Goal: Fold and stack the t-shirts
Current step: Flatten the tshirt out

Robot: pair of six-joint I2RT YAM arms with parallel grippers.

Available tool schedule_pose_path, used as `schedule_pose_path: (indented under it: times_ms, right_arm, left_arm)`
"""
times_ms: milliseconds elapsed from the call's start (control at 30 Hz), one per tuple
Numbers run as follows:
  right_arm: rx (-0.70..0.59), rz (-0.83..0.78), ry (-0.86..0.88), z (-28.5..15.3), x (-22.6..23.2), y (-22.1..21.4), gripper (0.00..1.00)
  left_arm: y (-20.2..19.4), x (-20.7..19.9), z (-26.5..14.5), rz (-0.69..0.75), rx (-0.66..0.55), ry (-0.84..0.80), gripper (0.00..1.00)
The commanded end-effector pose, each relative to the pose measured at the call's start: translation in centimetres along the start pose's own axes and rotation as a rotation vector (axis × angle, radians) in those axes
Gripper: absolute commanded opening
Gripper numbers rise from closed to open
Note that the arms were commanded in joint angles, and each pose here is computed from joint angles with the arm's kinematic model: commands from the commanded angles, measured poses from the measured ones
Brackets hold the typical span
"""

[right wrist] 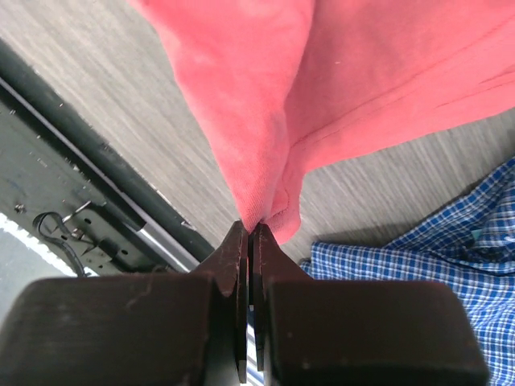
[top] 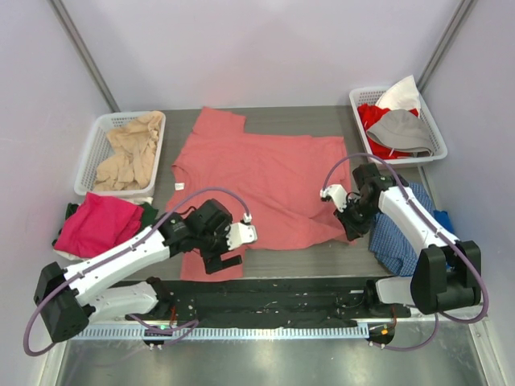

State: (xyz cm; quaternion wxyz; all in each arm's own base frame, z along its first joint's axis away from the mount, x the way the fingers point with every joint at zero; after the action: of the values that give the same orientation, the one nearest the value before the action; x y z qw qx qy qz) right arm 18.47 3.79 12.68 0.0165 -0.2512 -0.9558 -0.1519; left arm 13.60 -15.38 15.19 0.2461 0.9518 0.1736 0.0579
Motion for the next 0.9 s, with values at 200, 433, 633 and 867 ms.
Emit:
schedule_pose_path:
  times_ms: [200,433,633,867]
  right_arm:
    - [-0.014,0.025,-0.093,-0.3,-1.8,1.2,0.01]
    - [-0.004,0.043,-0.105,-0.2,-2.1,1.4,0.01]
    - [0.013,0.051,-0.114,-0.1,-2.2,1.2,0.01]
    - [0.018,0.054,-0.121,0.0,-2.4,1.2,0.01]
  left_arm:
    - [1.7,-2.1,3.2,0.046,-0.024,-0.023,0.95]
    - [1.7,-2.7,5.5,0.109,0.008,-0.087,0.93]
    - [0.6,-4.1,7.5,0.149,0.057,-0.139,0.93]
    - [-0.2,-4.4,9.5,0.197,0.087,-0.125,0.92]
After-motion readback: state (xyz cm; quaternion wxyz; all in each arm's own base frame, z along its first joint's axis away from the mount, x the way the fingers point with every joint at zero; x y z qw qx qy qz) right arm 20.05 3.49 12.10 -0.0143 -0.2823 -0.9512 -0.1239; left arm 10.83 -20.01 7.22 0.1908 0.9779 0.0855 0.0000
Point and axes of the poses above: each gripper's point midway between its finger pads, its own z axis out along the fingers, its own x axis along the line the jaws close on, y = z × x, the point moved 5 cm from there along -z, back along the fingers, and after that the axes turned 8 degrees about -z, right-handed, at the moved point
